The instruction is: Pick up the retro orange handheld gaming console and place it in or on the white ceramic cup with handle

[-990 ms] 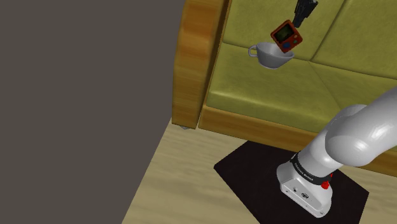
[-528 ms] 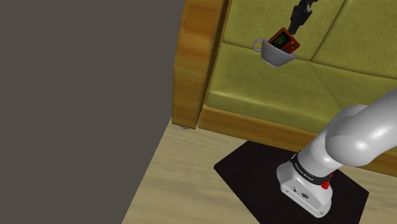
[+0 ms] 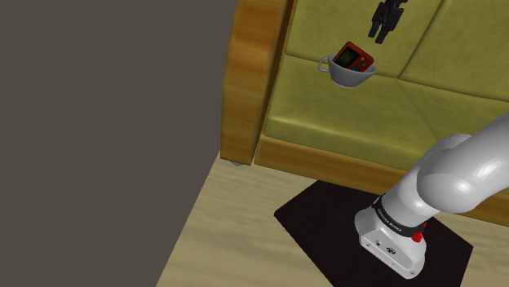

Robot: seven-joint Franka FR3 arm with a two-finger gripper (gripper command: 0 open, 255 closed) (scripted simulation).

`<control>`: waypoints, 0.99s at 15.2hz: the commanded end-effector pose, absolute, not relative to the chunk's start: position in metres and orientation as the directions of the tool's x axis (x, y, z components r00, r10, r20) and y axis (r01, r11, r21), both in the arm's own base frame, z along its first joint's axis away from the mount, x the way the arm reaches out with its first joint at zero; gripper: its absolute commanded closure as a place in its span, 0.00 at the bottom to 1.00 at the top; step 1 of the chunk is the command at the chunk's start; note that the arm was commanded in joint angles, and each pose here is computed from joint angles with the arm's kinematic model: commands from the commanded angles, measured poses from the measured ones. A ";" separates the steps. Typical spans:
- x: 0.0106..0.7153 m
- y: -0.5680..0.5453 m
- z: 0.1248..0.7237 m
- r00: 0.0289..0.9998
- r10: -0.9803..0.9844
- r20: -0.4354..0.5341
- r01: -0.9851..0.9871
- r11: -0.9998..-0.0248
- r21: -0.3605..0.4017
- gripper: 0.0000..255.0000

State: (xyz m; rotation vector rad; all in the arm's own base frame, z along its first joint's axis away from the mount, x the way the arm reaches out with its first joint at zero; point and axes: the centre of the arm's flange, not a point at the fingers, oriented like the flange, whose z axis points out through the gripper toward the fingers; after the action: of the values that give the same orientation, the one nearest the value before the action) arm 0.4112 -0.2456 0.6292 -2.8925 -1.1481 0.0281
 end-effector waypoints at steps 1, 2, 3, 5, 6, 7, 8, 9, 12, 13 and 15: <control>0.411 -0.246 0.629 0.728 0.686 -0.006 0.685 -0.728 -0.034 0.00; 0.411 -0.246 0.629 0.728 0.686 -0.006 0.685 -0.728 -0.034 0.00; 0.411 -0.246 0.629 0.728 0.686 -0.006 0.685 -0.728 -0.034 0.00; 0.412 -0.246 0.655 0.728 0.686 -0.006 0.685 -0.728 -0.034 0.00; 0.412 -0.246 0.669 0.728 0.686 -0.006 0.685 -0.728 -0.034 0.00; 0.413 -0.247 0.679 0.728 0.686 -0.006 0.685 -0.728 -0.034 0.00; 0.413 -0.247 0.679 0.728 0.686 -0.006 0.685 -0.728 -0.034 0.00; 0.413 -0.247 0.679 0.728 0.686 -0.006 0.685 -0.728 -0.034 0.00; 0.413 -0.247 0.679 0.728 0.686 -0.006 0.685 -0.728 -0.034 0.00; 0.413 -0.247 0.679 0.728 0.686 -0.006 0.685 -0.728 -0.034 0.00; 0.413 -0.247 0.679 0.728 0.686 -0.006 0.685 -0.728 -0.034 0.00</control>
State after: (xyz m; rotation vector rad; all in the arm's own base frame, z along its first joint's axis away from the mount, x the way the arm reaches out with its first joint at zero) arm 0.4126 -0.2467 0.6790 -2.8925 -1.1478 0.0286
